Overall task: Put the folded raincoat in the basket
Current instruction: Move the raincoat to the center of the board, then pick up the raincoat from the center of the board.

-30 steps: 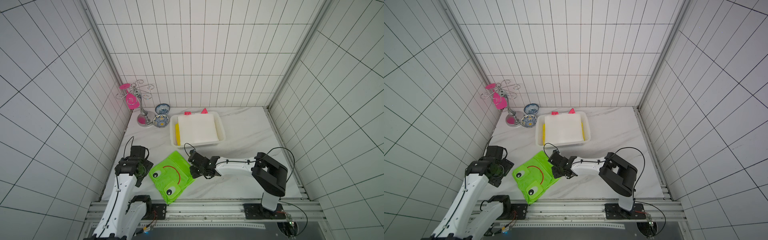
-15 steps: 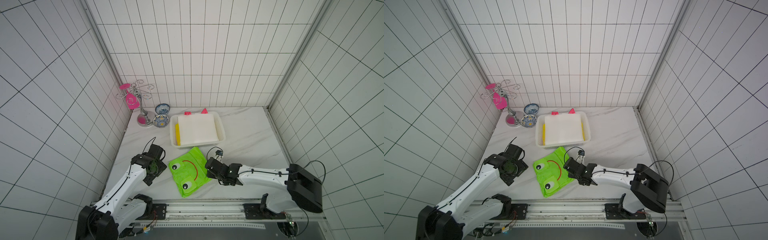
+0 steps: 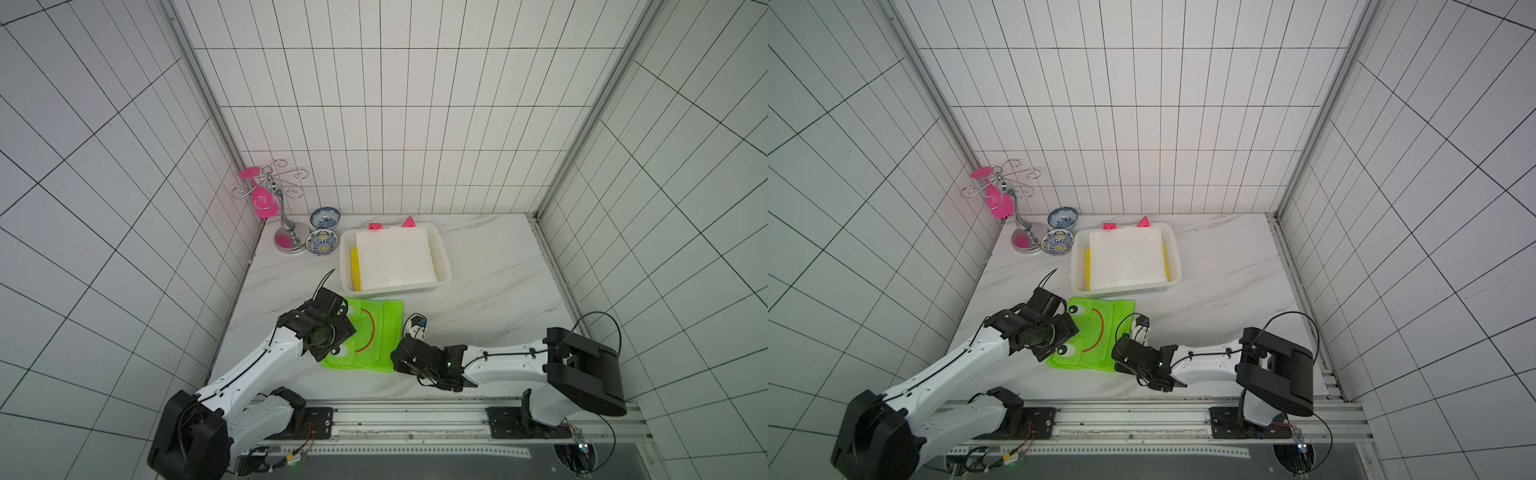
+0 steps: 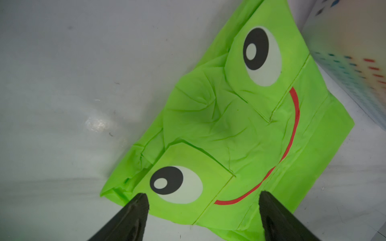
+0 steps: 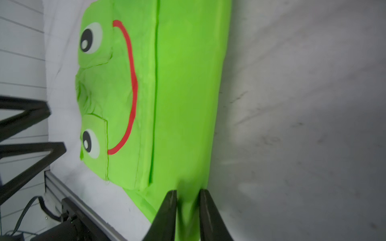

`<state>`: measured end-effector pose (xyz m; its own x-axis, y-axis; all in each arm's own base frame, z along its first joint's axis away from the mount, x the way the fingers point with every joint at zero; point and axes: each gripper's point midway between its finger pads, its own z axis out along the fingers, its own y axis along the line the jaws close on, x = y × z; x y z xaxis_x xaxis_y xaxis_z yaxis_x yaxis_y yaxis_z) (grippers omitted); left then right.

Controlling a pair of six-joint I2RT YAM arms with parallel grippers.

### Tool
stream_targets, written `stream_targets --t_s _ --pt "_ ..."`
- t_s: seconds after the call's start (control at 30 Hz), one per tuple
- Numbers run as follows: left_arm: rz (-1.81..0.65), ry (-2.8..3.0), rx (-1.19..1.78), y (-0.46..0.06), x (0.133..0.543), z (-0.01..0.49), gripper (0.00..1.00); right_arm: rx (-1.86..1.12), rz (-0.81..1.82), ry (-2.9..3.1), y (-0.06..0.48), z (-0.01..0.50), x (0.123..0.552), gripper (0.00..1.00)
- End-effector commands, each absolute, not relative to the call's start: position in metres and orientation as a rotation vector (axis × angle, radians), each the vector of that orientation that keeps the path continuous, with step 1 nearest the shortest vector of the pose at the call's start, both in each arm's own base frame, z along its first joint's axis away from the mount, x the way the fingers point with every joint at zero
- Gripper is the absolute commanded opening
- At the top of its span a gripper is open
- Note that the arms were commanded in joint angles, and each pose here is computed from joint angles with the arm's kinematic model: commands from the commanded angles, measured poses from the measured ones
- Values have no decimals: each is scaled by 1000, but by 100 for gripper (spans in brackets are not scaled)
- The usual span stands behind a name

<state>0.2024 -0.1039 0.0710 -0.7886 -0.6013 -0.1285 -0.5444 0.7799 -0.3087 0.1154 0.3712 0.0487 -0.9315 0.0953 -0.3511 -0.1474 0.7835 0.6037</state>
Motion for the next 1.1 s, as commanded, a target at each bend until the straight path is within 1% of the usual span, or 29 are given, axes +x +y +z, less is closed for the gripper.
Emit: stream_targets --t_s 0.0,0.1,0.2,0.3,0.37,0.4,0.47,0.5,0.6,0.7,0.8,0.87,1.07 --pt "-222 2687 -906 -84 212 82 88 -248 1142 2512 409 91 105 31" --pt "-130 2655 -926 -69 215 80 88 -334 1075 2492 398 99 105 34" --pt "-39 2589 -1008 -49 223 70 88 -375 906 2460 367 102 120 38" --pt "-58 2570 -1037 -47 235 59 88 -394 732 2429 334 107 140 42" --pt "-82 2544 -1031 -52 244 57 89 -399 642 2355 312 121 149 43" --pt "-86 2524 -1041 -53 247 56 89 -383 618 2318 301 128 153 48" --pt "-84 2493 -1083 -52 248 52 86 -342 577 2283 281 135 161 62" --pt "-96 2489 -1084 -54 250 50 85 -333 563 2281 273 136 165 63" --pt "-205 2521 -998 -70 256 42 80 -341 537 2285 260 136 170 64" --pt "-356 2538 -872 -91 259 36 79 -303 527 2289 250 134 174 64" --pt "-520 2543 -750 -112 261 33 73 -251 572 2288 244 131 174 64" --pt "-534 2557 -680 -119 259 35 69 -218 597 2289 240 126 173 64" --pt "-514 2579 -483 -130 250 46 67 -196 662 2381 239 96 168 64"
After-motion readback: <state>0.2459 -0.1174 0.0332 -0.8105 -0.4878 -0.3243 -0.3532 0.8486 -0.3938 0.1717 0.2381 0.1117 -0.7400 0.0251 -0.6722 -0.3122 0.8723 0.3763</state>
